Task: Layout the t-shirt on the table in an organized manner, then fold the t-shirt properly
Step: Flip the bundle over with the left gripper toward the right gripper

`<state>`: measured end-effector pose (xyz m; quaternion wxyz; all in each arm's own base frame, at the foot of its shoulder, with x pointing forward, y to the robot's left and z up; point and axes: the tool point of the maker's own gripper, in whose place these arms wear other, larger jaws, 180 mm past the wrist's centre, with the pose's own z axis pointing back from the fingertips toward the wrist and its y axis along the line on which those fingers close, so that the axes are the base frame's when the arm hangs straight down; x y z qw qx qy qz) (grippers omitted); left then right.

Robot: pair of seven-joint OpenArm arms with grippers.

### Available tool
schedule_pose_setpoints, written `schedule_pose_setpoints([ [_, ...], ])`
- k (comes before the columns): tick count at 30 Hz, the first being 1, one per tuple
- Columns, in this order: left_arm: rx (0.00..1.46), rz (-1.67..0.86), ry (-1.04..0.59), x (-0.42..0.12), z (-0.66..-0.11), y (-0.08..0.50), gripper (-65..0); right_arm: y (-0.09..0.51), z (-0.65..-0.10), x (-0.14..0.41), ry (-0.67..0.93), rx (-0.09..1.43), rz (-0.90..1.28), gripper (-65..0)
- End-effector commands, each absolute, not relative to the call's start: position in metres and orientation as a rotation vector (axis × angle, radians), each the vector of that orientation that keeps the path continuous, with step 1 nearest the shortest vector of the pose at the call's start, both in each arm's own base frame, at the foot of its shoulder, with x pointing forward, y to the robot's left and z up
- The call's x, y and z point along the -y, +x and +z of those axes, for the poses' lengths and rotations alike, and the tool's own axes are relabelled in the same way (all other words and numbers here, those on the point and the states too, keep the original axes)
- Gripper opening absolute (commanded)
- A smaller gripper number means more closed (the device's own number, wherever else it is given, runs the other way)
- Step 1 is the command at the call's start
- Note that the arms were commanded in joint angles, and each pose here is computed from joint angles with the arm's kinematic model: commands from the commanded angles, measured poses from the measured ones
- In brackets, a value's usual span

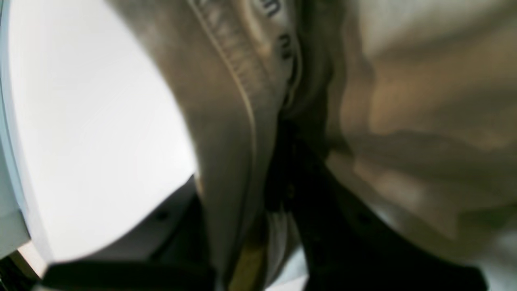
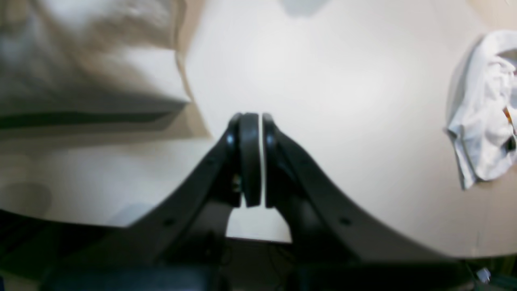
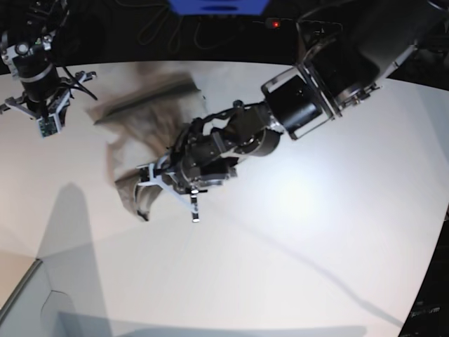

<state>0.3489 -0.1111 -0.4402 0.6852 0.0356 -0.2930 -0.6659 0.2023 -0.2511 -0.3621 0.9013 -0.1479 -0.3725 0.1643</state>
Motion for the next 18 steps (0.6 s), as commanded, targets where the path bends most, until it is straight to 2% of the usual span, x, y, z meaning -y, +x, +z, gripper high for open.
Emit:
schedule_pose_setpoints([
  [1,0.722,-1.499,0.069,0.130,-0.422,0.363,-64.8,0.206,-0.352,0.253,-0.317,0.804,0.352,-65.0],
  [7,0.760,-1.513,0.001,0.154,-0.423,0.366,-64.8,0.202,-0.350,0.265,-0.343,0.796,0.328,-65.0],
  [18,0.745,-1.510,0.026,0.144,-0.426,0.378,-64.3,0.202,-0.351,0.264,-0.340,0.796,0.330,-65.0],
])
